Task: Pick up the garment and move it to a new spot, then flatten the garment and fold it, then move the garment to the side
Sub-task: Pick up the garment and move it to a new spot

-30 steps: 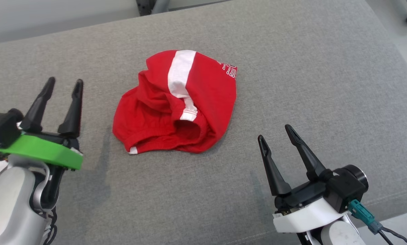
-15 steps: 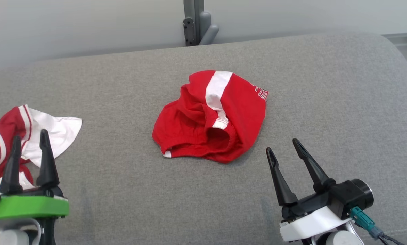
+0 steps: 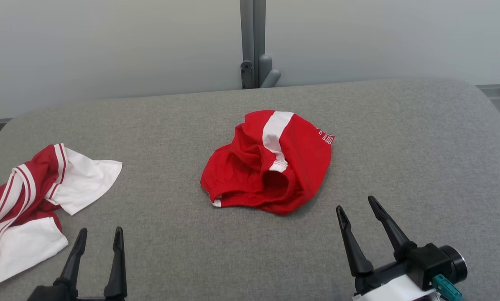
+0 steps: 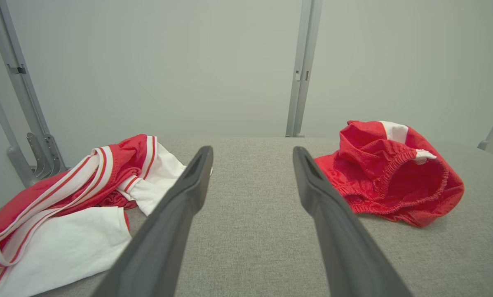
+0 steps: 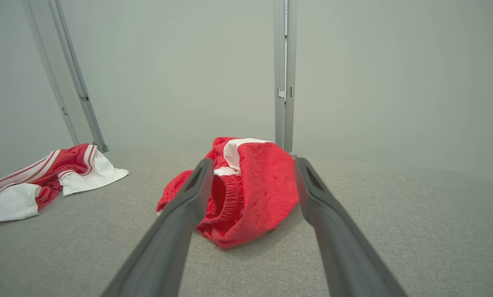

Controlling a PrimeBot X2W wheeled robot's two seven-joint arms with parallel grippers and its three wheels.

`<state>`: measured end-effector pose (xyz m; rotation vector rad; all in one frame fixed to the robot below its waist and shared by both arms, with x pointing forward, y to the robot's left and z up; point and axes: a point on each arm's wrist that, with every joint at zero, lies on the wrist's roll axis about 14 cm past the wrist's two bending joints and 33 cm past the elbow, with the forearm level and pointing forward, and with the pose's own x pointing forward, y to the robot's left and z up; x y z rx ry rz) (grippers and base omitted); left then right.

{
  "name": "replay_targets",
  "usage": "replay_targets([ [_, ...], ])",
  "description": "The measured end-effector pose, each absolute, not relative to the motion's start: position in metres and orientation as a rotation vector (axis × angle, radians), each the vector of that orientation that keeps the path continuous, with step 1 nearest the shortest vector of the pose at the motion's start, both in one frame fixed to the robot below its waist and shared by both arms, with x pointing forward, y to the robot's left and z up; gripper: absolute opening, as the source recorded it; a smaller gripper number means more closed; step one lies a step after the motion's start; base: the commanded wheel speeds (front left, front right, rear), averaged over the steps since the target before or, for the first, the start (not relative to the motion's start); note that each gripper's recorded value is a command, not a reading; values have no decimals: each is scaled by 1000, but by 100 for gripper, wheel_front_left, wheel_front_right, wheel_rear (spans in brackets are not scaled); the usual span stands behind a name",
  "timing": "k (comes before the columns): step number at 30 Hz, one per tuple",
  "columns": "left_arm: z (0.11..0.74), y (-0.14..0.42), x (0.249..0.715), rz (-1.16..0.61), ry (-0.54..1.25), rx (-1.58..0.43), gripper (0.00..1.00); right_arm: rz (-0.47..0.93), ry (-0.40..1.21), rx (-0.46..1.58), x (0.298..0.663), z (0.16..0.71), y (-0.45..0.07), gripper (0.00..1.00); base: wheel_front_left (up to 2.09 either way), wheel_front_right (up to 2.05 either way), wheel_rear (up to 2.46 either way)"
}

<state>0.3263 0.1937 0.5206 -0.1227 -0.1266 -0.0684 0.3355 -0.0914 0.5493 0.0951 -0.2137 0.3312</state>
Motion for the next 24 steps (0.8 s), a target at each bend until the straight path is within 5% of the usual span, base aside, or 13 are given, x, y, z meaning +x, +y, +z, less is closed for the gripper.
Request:
replay_targets([
  [24, 498, 180, 304, -86, -63, -106, 100, 264, -173, 111, 307, 534, -112, 100, 0, 0, 0],
])
